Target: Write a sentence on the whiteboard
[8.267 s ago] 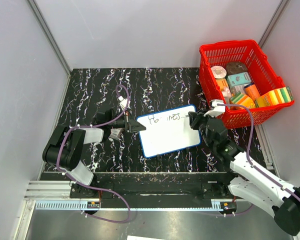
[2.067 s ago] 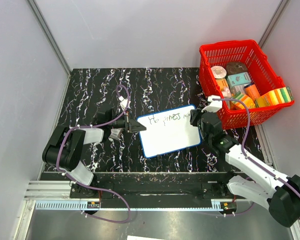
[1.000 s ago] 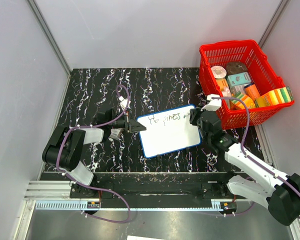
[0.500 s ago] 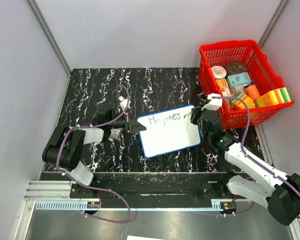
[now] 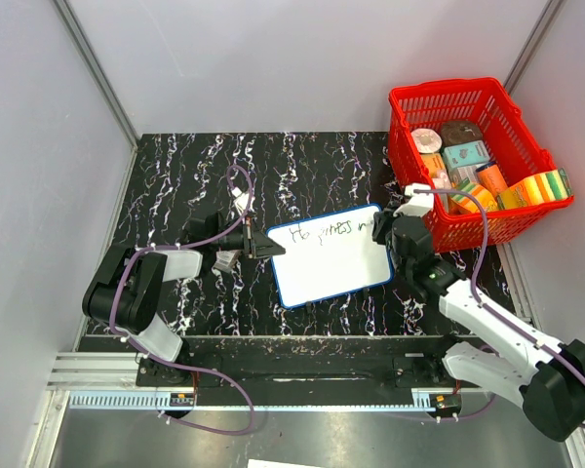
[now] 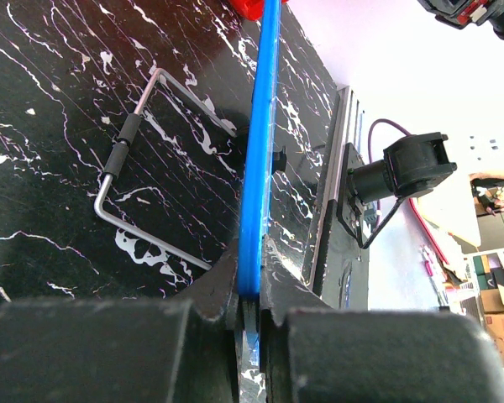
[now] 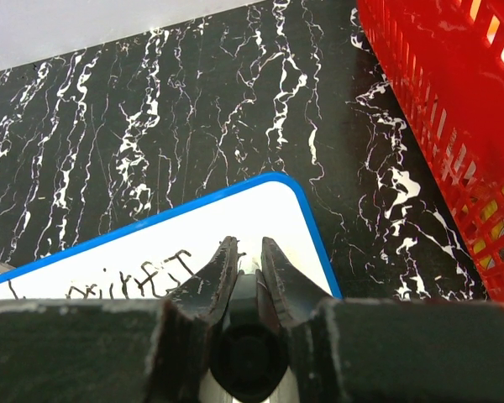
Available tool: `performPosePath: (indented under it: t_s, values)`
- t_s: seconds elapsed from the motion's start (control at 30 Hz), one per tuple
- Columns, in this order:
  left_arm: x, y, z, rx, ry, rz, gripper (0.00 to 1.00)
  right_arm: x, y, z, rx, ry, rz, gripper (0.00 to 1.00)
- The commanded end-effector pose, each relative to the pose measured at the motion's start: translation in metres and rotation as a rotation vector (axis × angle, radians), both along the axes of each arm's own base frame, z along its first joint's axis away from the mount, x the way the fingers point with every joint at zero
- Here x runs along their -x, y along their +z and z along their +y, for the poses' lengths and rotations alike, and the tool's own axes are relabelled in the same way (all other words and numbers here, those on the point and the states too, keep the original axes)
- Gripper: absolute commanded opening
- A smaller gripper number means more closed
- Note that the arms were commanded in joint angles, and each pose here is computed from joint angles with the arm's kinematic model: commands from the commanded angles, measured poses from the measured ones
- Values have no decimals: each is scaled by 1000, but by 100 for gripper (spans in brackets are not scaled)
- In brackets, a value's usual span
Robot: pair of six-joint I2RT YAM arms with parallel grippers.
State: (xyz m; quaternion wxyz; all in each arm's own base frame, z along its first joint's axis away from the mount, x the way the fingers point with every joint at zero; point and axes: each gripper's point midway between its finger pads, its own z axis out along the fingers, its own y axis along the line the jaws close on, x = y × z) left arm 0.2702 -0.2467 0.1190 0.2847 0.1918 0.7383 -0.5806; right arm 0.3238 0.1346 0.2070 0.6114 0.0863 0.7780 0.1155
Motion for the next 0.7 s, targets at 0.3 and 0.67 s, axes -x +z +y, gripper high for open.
performPosePath:
  t_s: [0.3,0.67]
  values:
    - [-16,-10,4,-68,57,-114,0,9,-12,-1,-21,20,36,0]
    - [-16,-9,4,-69,58,-116,0,26,60,-14,-93,25,-125,0]
